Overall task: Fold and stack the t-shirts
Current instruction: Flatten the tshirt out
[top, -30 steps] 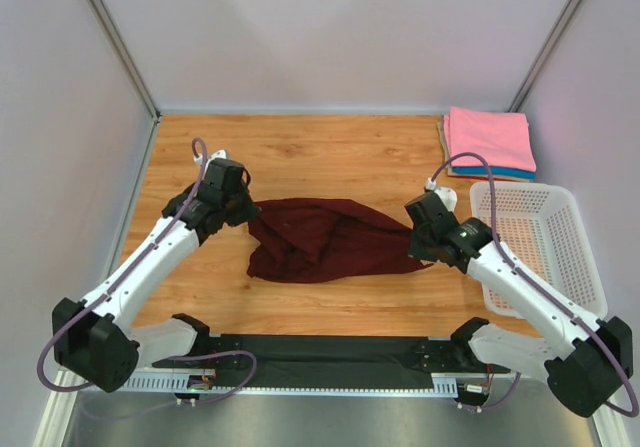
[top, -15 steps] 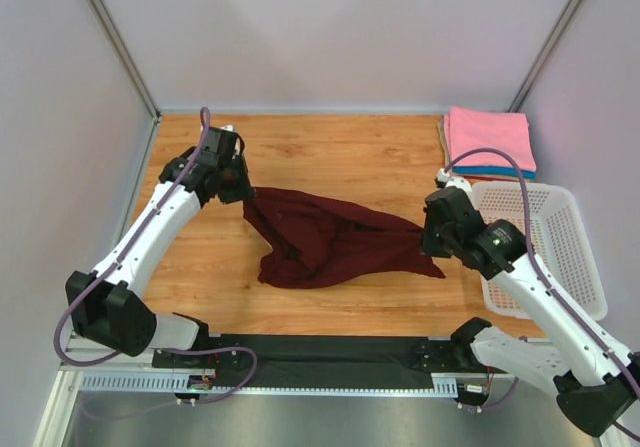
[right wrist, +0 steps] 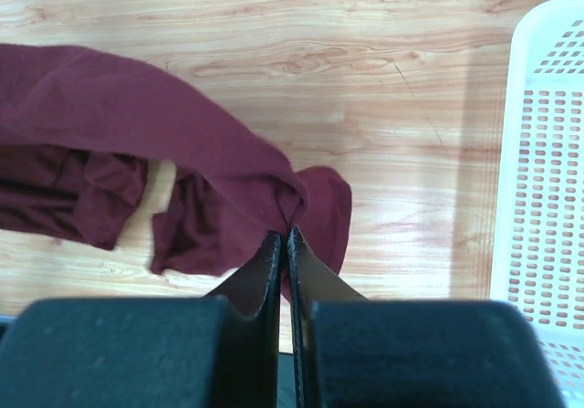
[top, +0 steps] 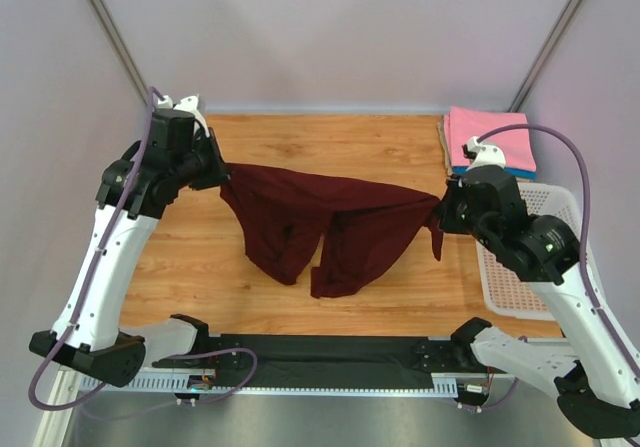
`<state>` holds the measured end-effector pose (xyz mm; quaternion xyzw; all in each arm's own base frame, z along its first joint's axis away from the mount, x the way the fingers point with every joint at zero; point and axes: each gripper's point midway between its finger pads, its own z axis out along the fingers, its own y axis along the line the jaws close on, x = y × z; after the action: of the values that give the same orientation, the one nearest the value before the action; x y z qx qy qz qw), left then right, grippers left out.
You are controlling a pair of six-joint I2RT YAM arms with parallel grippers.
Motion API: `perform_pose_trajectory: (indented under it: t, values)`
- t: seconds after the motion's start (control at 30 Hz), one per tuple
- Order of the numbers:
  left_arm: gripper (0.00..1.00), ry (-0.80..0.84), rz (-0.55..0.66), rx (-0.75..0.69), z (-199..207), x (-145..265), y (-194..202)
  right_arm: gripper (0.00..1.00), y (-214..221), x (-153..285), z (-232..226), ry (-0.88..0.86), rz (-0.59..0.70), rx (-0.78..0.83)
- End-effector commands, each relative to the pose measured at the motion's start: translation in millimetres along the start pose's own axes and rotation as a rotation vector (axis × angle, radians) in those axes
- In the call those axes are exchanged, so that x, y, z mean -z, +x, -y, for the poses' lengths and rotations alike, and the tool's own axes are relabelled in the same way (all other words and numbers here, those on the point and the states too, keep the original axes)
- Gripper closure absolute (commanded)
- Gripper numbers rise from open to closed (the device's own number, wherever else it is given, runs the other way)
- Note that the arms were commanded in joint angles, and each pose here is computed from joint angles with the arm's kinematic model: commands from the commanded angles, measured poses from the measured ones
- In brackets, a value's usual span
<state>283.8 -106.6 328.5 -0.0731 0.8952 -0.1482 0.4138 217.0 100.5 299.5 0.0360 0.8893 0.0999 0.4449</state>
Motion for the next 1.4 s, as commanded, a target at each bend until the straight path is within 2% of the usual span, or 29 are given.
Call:
perform_pose_trajectory:
  t: [0.0,0.1,0.23,0.37,0.43,0.5,0.53,0.57,0.67,0.7,0.73,0.77,0.83,0.87,0.93,0.97,1.07,1.37]
  values:
    - [1.0,0.009,-0.016,-0.05,-2.9,19.3,3.3,1.0,-8.7,22.9,3.0,-0.034,0.029,0.038]
    - [1.0,0.02,-0.048,-0.069,-2.2,7.8,10.1,1.0,-6.4,25.8,2.5,-0.051,0.028,0.042]
    - [1.0,0.042,-0.159,-0.055,-2.7,-37.2,28.0,1.0,12.6,0.4,-4.3,-0.066,-0.025,0.068]
    - [1.0,0.06,-0.258,0.021,-18.3,-97.4,37.2,1.0,25.2,-53.1,-13.3,-0.036,-0.059,0.114]
    - [1.0,0.039,-0.324,0.051,-31.1,-133.3,41.8,1.0,12.9,-77.8,-14.6,0.003,-0.036,0.103]
    - [1.0,0.087,-0.337,0.066,-29.3,-159.4,31.1,1.0,17.3,-112.8,-14.0,0.046,-0.101,0.109]
    - [0.95,0.09,-0.328,0.055,-28.8,-166.0,26.2,1.0,13.4,-121.4,-15.8,0.052,-0.109,0.102]
    - [0.79,0.073,-0.298,0.05,-29.7,-169.2,15.6,0.99,22.4,-141.2,-14.1,0.078,-0.155,0.11]
    - [0.6,-0.023,-0.275,0.058,-44.2,-170.8,17.2,0.99,30.3,-172.2,-11.3,0.11,-0.209,0.08]
    - [0.58,-0.052,-0.246,0.05,-46.5,-160.2,16.3,0.99,32.2,-177.1,-9.5,0.118,-0.225,0.075]
    - [0.58,-0.089,-0.234,0.048,-51.8,-156.1,21.1,1.0,35.9,-181.6,-9.9,0.122,-0.242,0.069]
    - [0.57,-0.128,-0.256,0.046,-58.7,-159.6,46.0,1.0,42.7,-188.1,-7.8,0.134,-0.266,0.073]
    - [0.58,-0.093,-0.226,0.047,-51.4,-146.3,61.6,1.0,48.7,-193.0,-5.9,0.143,-0.276,0.072]
    - [0.59,-0.076,-0.264,0.064,-50.9,-152.0,93.7,1.0,55.2,-195.8,-3.7,0.147,-0.293,0.07]
    - [0.61,-0.023,-0.264,0.088,-45.2,-146.6,112.5,1.0,59.5,-199.0,-6.0,0.128,-0.3,0.068]
    - [0.62,0.006,-0.308,0.133,-45.2,-150.8,137.1,1.0,60.5,-199.7,-5.7,0.126,-0.302,0.066]
    - [0.63,0.046,-0.356,0.169,-45.4,-155.6,167.2,1.0,64.3,-199.9,-8.2,0.108,-0.314,0.065]
    - [0.63,0.062,-0.453,0.252,-53.5,-181.9,218.4,1.0,60.9,-195.2,-12.9,0.076,-0.302,0.062]
